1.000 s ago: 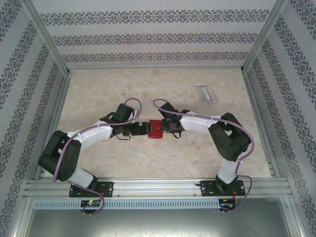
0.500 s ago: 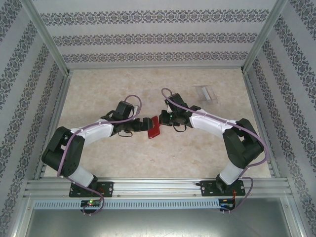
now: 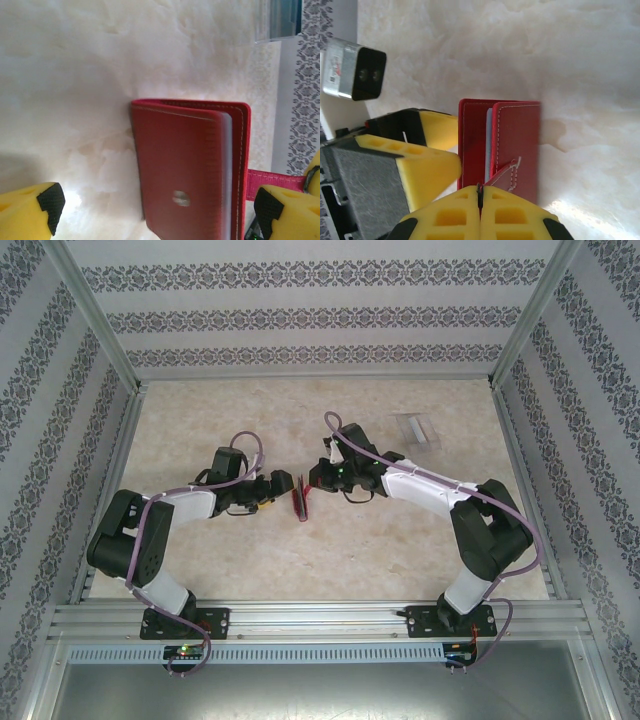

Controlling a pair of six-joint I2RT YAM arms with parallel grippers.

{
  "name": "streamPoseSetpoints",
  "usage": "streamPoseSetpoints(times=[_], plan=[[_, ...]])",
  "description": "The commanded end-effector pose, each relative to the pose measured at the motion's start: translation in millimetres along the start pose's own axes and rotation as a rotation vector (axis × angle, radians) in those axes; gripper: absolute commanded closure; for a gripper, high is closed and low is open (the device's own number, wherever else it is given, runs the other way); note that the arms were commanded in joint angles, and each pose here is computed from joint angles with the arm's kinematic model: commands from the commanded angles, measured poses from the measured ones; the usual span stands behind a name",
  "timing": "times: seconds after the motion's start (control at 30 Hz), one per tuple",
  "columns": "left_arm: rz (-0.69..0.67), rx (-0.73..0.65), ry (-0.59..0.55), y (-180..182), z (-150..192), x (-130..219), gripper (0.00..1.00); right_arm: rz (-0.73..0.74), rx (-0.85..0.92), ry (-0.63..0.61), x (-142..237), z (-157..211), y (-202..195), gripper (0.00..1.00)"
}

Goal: Put the credit cards into the card holder

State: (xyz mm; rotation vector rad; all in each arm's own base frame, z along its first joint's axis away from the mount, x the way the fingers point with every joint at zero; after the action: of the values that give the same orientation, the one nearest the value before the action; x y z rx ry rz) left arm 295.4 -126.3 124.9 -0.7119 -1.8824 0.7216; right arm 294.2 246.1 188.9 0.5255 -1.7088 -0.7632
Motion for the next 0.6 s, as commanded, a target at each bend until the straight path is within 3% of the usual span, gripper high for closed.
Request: streamPoseSetpoints(times=[0.0,0.17,0.27,0.57], plan=[[0.057,-0.024,-0.017,-5.9,-3.4,2.4,0.02,-0.047,0.008,0.021,-1.6,1.5,12.6,1.0],[0.035,-0.004,-0.016,2.8,0.7,2.1,0.12,-0.03,0.004,0.02,-3.4,3.3,9.2,1.0],[0.013,-0.009,-0.007,6.2,1.3,0.0,0.29,0.015,-0.001,0.012,-4.5,0.2,-1.6,1.0],[-0.124,-0.035,0.022,15.0,6.7,3.5,0.34,0.099,-0.069,-0.007,1.7,-6.7,-50.2,1.0]])
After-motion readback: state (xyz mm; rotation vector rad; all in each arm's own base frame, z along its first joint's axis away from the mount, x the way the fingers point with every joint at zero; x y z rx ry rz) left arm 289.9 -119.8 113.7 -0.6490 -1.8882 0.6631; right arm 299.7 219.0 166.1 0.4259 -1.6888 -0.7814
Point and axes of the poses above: each hand's point on the last joint's axis, 136 mm out from that joint toward the fingers, its own x axis back along the fingers, its own y axis along the line the jaws close on, z = x × y, the point moved 10 cm from there along x, back along the fingers, and after that the axes turned 10 degrees about -x, right-handed, at the moved point
